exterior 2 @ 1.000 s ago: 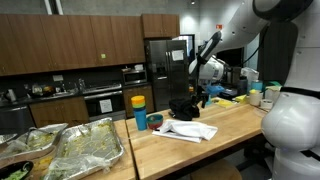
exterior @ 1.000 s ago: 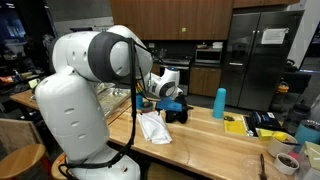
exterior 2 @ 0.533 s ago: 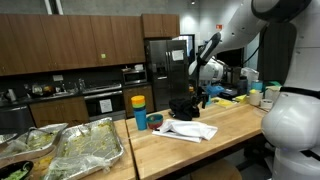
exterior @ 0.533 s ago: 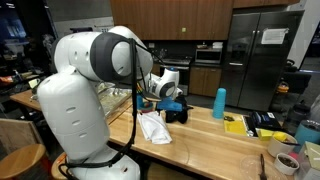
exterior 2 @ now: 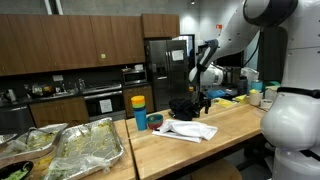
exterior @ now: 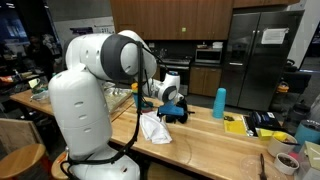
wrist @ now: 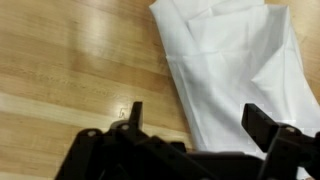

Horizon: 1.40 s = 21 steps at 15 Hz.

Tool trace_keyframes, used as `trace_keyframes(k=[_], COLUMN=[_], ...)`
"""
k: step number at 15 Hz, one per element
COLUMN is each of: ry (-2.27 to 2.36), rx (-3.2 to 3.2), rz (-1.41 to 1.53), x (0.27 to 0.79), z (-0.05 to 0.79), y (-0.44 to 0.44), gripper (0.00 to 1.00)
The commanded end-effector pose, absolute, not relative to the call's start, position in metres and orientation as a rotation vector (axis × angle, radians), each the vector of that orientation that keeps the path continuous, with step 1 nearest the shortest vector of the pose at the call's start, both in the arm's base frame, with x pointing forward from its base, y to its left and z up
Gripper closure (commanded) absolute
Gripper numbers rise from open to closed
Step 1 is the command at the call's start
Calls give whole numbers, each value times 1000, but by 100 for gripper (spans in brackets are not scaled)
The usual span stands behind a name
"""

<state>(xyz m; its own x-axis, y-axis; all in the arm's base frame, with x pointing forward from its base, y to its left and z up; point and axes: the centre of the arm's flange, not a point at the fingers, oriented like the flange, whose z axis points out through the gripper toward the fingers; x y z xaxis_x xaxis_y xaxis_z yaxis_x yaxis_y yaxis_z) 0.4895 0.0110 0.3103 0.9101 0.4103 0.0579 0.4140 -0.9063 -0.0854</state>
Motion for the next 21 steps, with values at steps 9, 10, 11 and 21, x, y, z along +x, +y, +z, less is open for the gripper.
trace_keyframes(k=[9, 10, 11, 21], ry=[-684, -690, -702, -753], rx=[-3014, -3015, -3011, -2999], rz=[67, 72, 78, 102], x=[494, 494, 495, 492], z=[283, 282, 281, 259], y=[12, 11, 10, 20], gripper=[0, 0, 0, 0])
